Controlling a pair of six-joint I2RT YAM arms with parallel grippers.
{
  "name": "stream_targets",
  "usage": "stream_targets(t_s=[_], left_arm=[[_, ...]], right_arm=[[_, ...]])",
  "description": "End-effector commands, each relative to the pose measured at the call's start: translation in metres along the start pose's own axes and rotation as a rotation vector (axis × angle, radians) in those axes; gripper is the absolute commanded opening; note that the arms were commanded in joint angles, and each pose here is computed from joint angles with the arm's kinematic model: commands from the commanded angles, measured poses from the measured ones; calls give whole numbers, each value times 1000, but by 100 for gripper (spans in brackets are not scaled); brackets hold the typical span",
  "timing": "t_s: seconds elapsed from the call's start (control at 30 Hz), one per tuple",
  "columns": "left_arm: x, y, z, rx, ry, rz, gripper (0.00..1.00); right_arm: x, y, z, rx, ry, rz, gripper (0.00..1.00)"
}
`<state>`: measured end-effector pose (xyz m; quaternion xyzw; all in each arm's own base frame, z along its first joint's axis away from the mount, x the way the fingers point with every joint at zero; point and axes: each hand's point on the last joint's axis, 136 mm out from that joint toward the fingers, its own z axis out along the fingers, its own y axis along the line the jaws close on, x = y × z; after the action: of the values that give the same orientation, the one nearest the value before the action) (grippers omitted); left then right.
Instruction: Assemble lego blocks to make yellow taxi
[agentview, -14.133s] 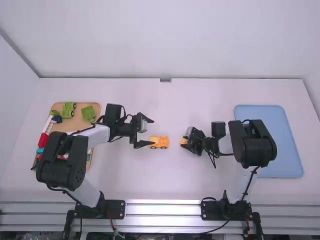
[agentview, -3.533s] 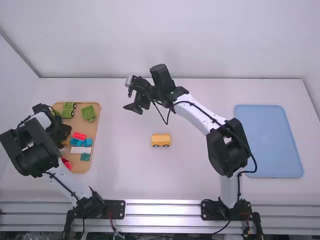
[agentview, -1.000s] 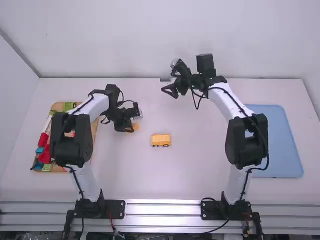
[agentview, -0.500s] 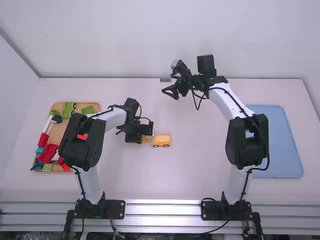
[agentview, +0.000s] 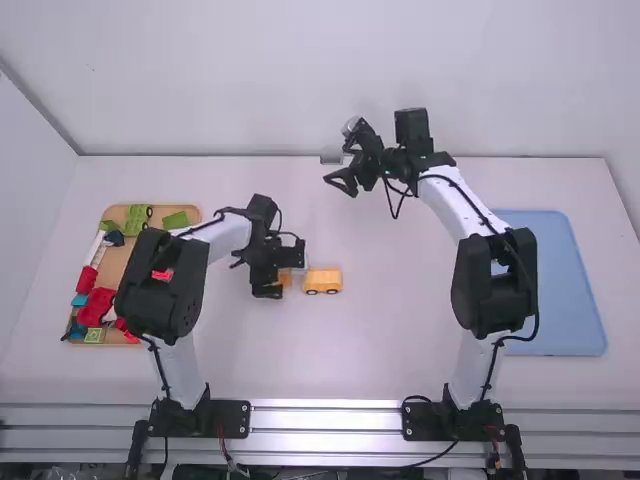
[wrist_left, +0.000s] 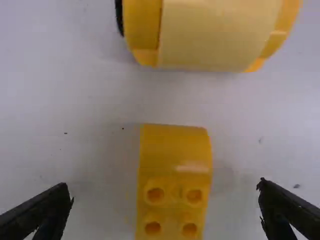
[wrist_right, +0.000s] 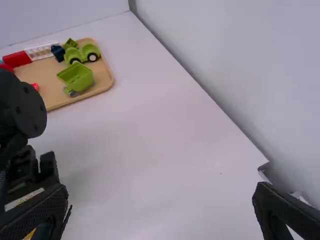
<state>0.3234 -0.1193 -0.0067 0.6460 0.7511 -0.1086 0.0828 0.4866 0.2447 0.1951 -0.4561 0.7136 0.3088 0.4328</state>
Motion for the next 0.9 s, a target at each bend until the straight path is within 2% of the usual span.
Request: stream_targets(t_s=[0.0,0.13,0.17,0.23,0.33,0.47,0.63,0.87], left_arm=[[-25,4,-37,-20,-166,68,99],[-43,-9,-70,-8,-399,179,99],[-44,-10,-73,-8,-420,191,99],[-47,-15,-81,-19,-586,240,99],[-46,-16,-82,-53,-707,246,99],[-31,-4,-65,-140,-692,233,99],[-33,-13,-55,-124,-785,144,99],[-31,-13,-51,-127,-779,121,99]], right_arm=[[-22,-1,-19,27,-36,-29,99],[-28,10,-34,-57,-83,-33,99],[-29,11,-36,-67,-88,-37,99],[-21,17,-50,-130,-106,-64,99],[-7,25,-57,-183,-114,-70,99],[13,28,-56,-203,-120,-34,98],[43,26,-40,-163,-105,-44,98],[43,39,-41,-230,-176,-61,99]])
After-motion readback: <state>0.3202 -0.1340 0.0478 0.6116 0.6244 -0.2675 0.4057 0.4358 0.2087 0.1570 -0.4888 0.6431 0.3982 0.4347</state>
